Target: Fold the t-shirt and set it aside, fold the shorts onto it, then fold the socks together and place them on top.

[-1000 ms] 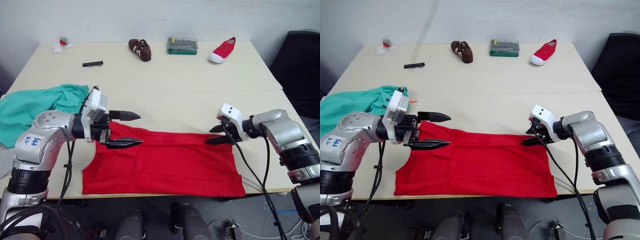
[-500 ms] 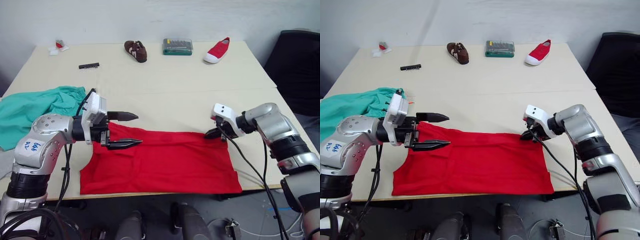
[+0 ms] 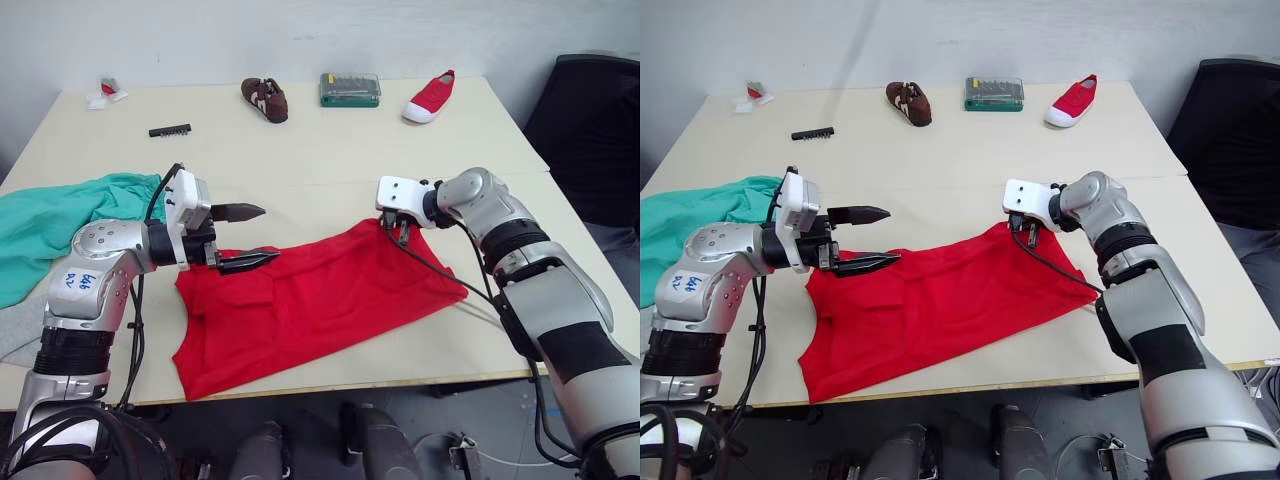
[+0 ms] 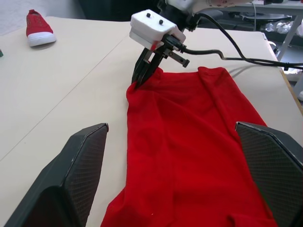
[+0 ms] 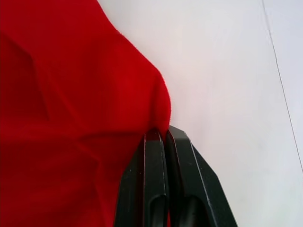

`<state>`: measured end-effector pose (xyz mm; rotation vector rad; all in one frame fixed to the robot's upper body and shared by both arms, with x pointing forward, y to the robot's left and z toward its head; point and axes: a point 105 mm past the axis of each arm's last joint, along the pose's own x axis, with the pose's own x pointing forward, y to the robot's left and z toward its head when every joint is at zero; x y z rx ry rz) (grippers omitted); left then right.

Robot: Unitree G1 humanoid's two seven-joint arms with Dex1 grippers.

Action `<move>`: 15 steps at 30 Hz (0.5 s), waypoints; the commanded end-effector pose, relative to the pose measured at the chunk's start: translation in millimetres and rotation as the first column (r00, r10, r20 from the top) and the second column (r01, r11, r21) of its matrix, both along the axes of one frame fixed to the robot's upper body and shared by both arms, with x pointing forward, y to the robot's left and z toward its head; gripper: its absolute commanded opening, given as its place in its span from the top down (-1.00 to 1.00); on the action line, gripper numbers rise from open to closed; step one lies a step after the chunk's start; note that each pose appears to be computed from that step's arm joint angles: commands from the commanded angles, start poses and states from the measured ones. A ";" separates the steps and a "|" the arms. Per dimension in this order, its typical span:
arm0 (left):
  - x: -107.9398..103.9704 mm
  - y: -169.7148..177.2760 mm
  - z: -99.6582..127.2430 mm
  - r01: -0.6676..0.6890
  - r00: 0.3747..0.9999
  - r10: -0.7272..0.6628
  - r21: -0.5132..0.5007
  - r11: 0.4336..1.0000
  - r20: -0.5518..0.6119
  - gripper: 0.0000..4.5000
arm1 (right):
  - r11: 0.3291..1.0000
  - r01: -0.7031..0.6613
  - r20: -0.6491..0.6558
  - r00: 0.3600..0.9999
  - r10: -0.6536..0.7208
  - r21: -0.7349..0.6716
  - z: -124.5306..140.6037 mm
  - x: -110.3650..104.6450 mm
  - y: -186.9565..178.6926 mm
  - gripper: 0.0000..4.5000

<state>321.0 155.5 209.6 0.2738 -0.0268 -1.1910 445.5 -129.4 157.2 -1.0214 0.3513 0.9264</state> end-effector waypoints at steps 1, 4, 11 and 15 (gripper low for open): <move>2.1 -0.7 11.5 -0.003 0.998 0.003 -0.005 1.000 0.057 -1.00 | 0.999 0.041 0.099 0.994 -0.043 0.031 21.3 9.3 -2.8 0.99; 3.9 2.5 7.8 -0.005 1.000 0.005 0.002 1.000 0.026 -1.00 | 0.992 0.082 0.079 0.993 -0.089 0.091 24.8 9.5 -12.3 0.80; 27.7 19.9 -6.8 -0.017 0.999 0.020 0.094 0.995 -0.031 -1.00 | 0.929 0.183 0.090 0.971 -0.223 0.321 68.6 -1.6 -61.6 -0.20; 49.9 26.8 -13.8 -0.031 0.998 0.041 0.160 0.987 -0.055 -1.00 | 0.802 0.353 -0.096 0.931 -0.353 0.482 71.8 -59.9 -84.8 -0.80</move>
